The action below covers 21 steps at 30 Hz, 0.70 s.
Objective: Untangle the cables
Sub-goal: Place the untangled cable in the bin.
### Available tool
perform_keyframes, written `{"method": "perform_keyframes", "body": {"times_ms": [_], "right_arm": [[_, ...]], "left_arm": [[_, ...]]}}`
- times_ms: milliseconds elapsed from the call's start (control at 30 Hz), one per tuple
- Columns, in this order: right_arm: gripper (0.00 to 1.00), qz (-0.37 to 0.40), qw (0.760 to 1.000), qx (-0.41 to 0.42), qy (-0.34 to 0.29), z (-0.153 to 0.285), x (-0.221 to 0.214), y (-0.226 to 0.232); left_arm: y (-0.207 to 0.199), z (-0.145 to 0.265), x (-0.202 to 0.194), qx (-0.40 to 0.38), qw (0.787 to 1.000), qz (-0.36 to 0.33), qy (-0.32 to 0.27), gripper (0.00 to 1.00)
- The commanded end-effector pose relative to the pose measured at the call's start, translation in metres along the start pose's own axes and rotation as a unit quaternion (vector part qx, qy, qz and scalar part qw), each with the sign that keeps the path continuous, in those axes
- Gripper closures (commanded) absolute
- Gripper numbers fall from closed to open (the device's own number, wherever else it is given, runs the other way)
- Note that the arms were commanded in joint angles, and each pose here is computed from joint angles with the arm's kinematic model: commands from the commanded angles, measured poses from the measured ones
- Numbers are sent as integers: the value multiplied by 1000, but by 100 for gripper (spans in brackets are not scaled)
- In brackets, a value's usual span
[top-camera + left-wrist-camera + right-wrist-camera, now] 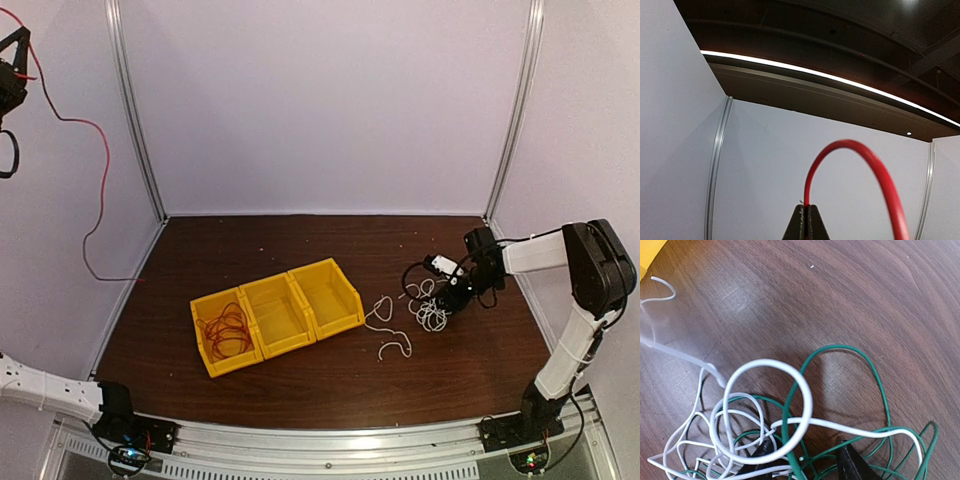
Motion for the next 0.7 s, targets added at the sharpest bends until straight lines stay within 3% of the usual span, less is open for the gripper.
{"method": "perform_keyframes", "body": {"times_ms": [0,267,500,667], "right_arm": [[54,7,1000,8,-24,18,17,-1],[39,34,994,53,-93,85,65,20],[32,51,990,38,-124,131,85,34],[28,49,985,38,-163,154,93,47]], "left_arm": [[-21,-9,-38,-2,997,-56,50,100],[-33,-19,-80,23,981,-116,154,100],[-23,-14,-98,62,969,-134,200,100],[-25,0,-133,60,955,-150,248,100]]}}
Point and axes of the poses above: each gripper's point midway between its finger pads, its own z axis back along the fingers, its own y axis along the line the jaws close on, x = y × z, the point moved 3 cm from there along z, back along the fingers, and after that the axes turned 5 degrees about z, right-handed, at the moved point
